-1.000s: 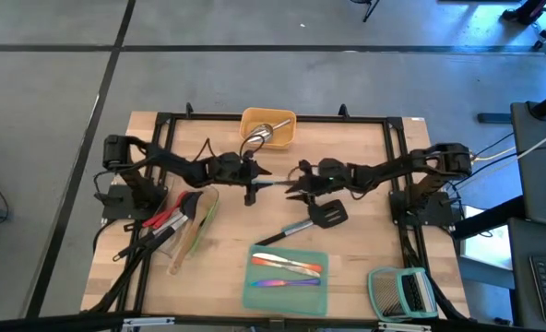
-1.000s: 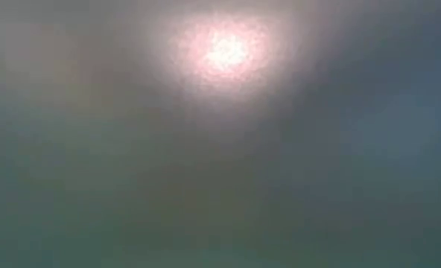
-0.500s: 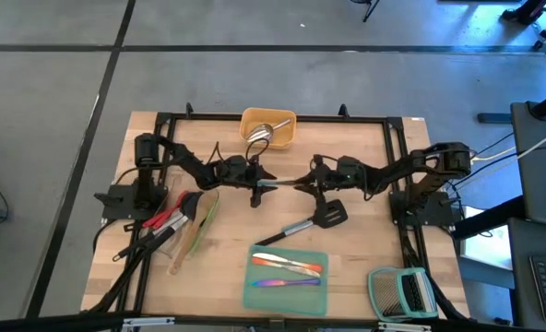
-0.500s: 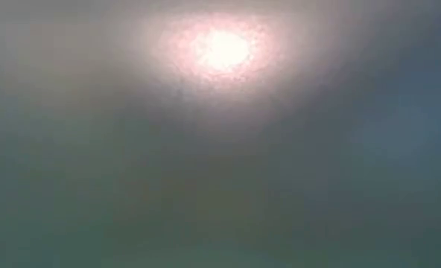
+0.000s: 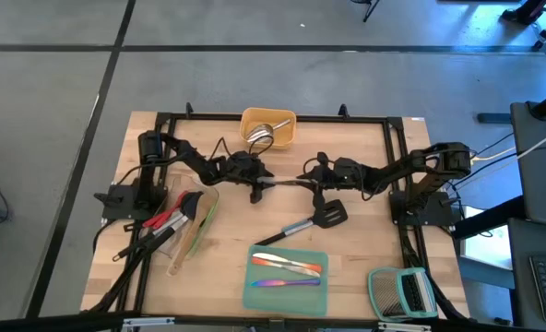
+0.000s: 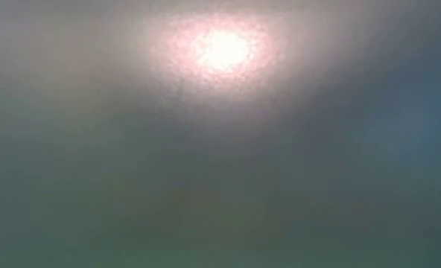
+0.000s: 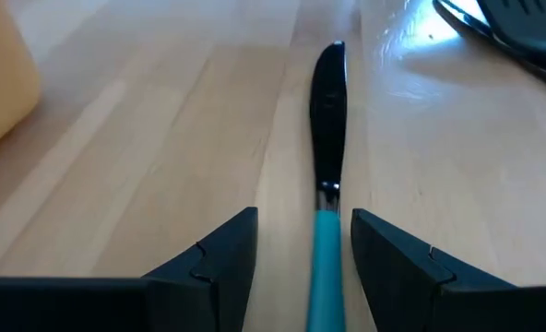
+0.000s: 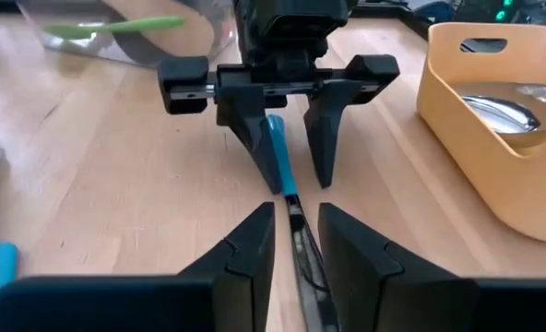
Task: Pick & Place Kitchen Items
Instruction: Move the transparent bin to the bottom left of the table
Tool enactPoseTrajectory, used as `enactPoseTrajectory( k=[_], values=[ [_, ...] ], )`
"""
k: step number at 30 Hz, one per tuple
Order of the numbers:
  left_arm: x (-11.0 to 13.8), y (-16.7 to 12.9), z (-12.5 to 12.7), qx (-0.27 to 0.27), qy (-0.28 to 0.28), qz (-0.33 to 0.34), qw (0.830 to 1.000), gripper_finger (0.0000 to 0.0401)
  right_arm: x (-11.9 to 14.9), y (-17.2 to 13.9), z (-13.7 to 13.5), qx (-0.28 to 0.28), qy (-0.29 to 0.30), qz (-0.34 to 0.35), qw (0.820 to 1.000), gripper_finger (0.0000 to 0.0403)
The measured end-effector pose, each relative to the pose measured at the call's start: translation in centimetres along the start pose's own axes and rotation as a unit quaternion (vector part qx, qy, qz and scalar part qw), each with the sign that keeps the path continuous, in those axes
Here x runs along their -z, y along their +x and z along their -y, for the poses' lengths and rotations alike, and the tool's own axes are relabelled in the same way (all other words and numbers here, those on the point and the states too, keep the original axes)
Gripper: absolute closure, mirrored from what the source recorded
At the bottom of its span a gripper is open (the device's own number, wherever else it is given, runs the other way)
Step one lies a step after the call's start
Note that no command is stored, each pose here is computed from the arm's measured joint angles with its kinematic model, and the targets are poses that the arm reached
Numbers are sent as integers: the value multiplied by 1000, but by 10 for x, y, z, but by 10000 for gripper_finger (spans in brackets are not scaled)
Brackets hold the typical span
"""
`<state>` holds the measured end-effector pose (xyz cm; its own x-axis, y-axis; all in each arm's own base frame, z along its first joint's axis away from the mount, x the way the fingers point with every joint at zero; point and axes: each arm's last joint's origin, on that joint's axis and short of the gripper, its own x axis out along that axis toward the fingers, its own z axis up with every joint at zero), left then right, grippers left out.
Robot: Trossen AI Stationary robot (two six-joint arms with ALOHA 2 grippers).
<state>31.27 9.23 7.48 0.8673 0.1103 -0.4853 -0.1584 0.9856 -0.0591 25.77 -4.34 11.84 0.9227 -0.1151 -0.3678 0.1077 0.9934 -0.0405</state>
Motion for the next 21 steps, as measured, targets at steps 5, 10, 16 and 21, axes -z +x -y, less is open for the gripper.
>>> enactPoseTrajectory(
  k=[5, 10, 16, 21],
  values=[
    [1, 0, 0, 12, 11, -6, 1000, 230, 0, 0, 0, 0, -16, 1, 1000, 313],
    [10, 6, -1, 18, 16, -7, 1000, 230, 0, 0, 0, 0, -46, 0, 999, 313],
    [19, 19, -3, 32, 3, 2, 999, 230, -1, 4, 0, -3, -62, -17, 998, 313],
    [19, 23, -2, 29, 23, 11, 999, 231, -5, 9, 1, -6, -63, -42, 997, 313]
  ],
)
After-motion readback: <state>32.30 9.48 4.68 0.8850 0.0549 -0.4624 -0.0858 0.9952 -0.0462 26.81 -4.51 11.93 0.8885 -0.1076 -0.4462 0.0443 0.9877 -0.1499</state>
